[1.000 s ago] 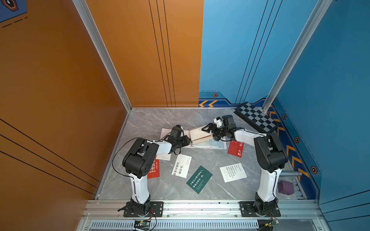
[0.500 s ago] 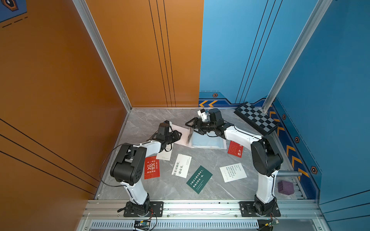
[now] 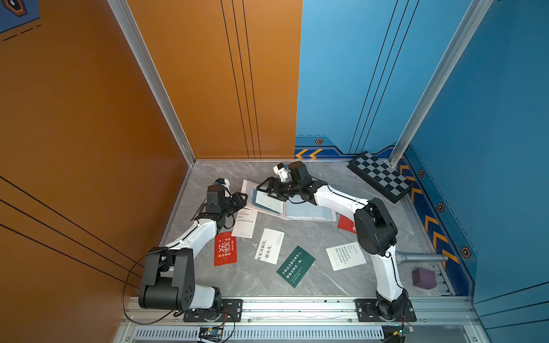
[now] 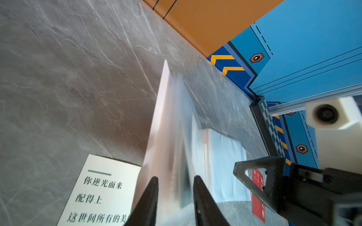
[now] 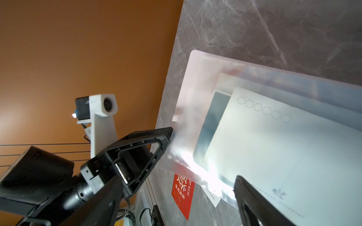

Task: Place the photos into the photo albums
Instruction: Turn the page of the photo album at the center of the board, then move the photo album to the center of the board.

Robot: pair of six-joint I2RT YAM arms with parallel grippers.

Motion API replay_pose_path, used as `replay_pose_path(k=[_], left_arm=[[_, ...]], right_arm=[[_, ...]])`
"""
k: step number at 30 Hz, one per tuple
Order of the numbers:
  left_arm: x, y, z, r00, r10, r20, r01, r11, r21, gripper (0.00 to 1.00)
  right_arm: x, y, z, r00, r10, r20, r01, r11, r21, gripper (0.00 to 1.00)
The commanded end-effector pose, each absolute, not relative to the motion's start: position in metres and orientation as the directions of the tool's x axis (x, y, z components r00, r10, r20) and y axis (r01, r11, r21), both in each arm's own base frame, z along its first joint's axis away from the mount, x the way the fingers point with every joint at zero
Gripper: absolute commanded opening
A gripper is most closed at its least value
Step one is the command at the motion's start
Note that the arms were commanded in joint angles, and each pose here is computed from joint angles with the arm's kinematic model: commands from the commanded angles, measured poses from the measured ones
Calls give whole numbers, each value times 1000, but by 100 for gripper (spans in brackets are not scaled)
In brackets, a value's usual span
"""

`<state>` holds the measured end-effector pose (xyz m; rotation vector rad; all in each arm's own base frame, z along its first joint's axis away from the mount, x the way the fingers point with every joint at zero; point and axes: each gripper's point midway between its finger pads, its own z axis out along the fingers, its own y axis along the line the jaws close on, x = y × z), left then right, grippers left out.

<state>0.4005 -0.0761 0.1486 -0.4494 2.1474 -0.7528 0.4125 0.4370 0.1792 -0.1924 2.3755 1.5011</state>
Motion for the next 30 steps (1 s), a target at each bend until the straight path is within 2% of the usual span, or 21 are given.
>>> replay_pose_path(k=[1,4,8,12,15,22,25,30], left_arm=[[382,-65,144,-634,-510,-581,-103,801,-590,33],[372,-69,149,-638,-494,-590,-94,811,-577,33],[358,-98,146,-707,-394,-588,-31,847,-531,34],[347,-129,136,-763,-312,-566,21,863,-505,34],[340,-149,123,-813,-260,-522,39,869,-493,34],[324,-197,87,-908,-131,-398,80,878,-472,35],[325,-199,70,-925,-128,-358,54,887,-458,35],[327,-194,55,-933,-140,-332,18,902,-431,35]], right_arm=[[418,416,180,-925,63,-375,-299,489,819,91],[419,386,175,-921,86,-380,-282,528,801,91],[413,336,148,-933,120,-340,-208,590,780,89],[387,294,126,-946,122,-299,-152,649,745,86],[362,276,115,-959,53,-278,-162,703,692,83],[331,275,91,-974,-22,-227,-169,738,653,67],[329,282,76,-978,-41,-205,-167,746,645,54],[337,282,58,-977,-26,-210,-152,774,615,48]])
